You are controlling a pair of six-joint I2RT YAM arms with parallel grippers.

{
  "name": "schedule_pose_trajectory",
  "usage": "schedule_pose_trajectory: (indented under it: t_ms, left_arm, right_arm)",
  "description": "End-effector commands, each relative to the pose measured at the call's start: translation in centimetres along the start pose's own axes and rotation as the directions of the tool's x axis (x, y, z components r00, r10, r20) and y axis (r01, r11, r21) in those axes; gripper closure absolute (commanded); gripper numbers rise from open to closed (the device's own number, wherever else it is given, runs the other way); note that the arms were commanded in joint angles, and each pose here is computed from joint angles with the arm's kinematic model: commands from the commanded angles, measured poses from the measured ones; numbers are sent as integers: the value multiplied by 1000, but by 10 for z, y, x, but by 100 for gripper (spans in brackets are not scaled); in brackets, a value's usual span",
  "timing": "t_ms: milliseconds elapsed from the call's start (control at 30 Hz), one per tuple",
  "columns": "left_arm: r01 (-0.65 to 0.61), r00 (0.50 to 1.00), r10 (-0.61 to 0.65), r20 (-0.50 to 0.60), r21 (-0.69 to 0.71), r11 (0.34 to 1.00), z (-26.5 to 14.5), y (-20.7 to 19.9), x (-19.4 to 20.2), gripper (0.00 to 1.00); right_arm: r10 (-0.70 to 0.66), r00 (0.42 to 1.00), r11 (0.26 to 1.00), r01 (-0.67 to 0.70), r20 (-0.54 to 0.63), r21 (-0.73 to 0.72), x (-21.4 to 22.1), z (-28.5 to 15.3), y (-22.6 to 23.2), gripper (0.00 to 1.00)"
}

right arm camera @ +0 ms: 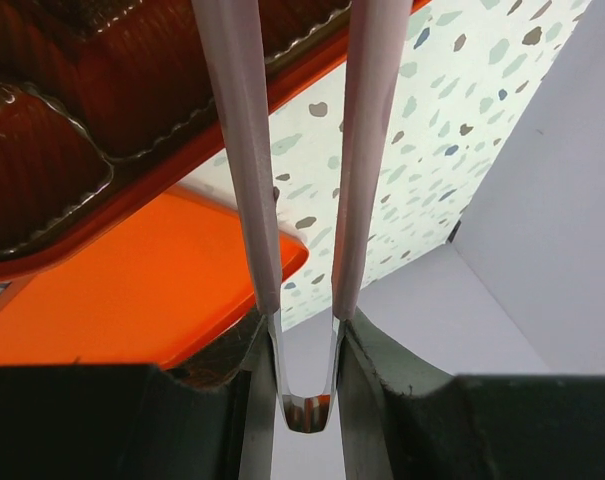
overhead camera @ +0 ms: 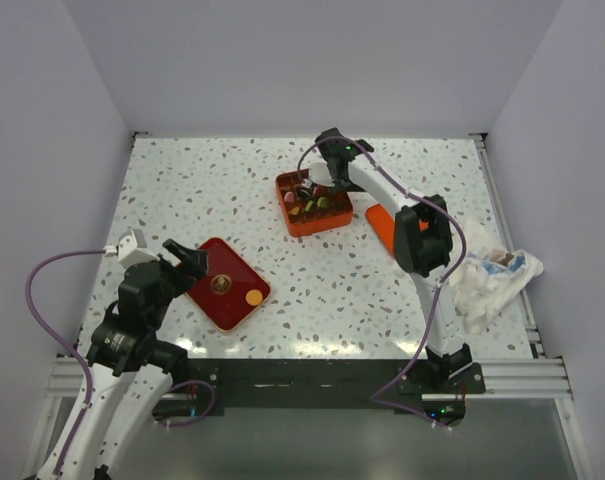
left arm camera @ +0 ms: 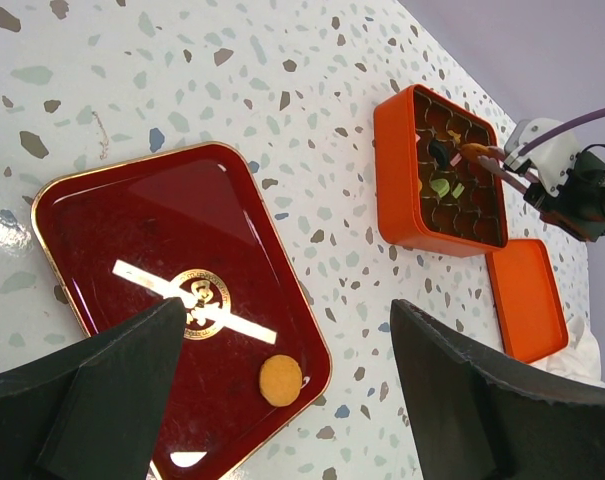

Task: Pack the cookies
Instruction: Place the fake cookies in the packing box.

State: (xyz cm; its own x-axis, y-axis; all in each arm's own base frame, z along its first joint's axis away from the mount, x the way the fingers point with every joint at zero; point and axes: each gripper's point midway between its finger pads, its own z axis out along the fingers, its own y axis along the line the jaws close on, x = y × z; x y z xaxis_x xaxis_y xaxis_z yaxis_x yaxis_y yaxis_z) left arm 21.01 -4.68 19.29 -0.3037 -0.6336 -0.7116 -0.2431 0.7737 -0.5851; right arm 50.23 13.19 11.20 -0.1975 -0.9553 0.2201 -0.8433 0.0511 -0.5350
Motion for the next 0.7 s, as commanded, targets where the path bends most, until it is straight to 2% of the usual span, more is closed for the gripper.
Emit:
schedule_pose_trajectory:
  t_ms: [0,433,667]
  left_arm:
    - [14,1000,-14,15,12,1000,0,-5,-5,12]
    - [22,1000,-23,18,14,1000,-3,-4,-5,12]
    - [21,1000,-21,14,9,1000,-2,-3,-4,12]
  right_arm:
    - [52,998,998,-53,44,23,0,-18,-16,100]
    - [19,1000,999,-18,17,-32,-1,-2,-1,100]
    - [19,1000,1000,-19,10,-11,-3,2,-7,100]
